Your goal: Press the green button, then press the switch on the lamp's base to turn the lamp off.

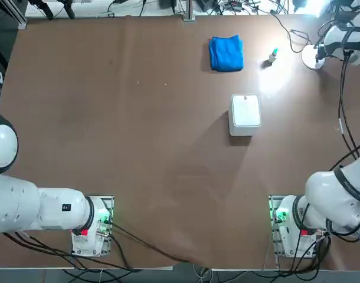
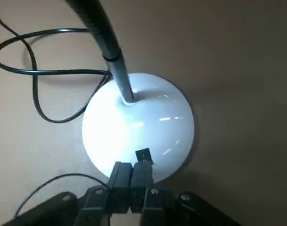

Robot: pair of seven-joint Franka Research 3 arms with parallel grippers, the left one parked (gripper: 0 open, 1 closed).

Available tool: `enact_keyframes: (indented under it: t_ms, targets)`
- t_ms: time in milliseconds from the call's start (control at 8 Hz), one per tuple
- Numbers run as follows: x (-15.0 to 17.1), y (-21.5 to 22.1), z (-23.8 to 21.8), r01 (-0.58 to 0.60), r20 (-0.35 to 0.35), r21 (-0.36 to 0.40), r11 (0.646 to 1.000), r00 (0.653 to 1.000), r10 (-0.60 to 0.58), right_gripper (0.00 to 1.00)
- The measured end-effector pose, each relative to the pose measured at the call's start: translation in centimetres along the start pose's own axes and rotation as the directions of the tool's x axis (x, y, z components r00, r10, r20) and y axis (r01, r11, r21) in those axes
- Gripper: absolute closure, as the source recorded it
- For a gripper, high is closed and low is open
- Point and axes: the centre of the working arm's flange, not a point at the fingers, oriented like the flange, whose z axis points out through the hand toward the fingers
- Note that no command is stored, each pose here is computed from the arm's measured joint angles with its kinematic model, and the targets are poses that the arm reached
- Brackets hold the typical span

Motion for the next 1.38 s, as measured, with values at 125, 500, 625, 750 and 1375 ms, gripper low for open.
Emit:
enact_keyframes:
  t_ms: [125,500,625,750,1375]
  targets:
    - [-0.4,0.4,0.3,-0.007,0.007,-0.001,1.0,1.0,0.007,0.98]
    - [-0.4,-0.3,0.5,0.0,0.01,0.01,1.0,1.0,0.0,0.98]
    - [-0.4,-0.4,0.6,0.001,0.008,0.011,1.0,1.0,-0.001,0.98]
    - [-0.5,-0.4,0.8,0.0,0.005,0.011,1.0,1.0,0.0,0.98]
    - [-0.7,-0.4,1.5,-0.002,-0.005,0.011,1.0,1.0,0.002,0.98]
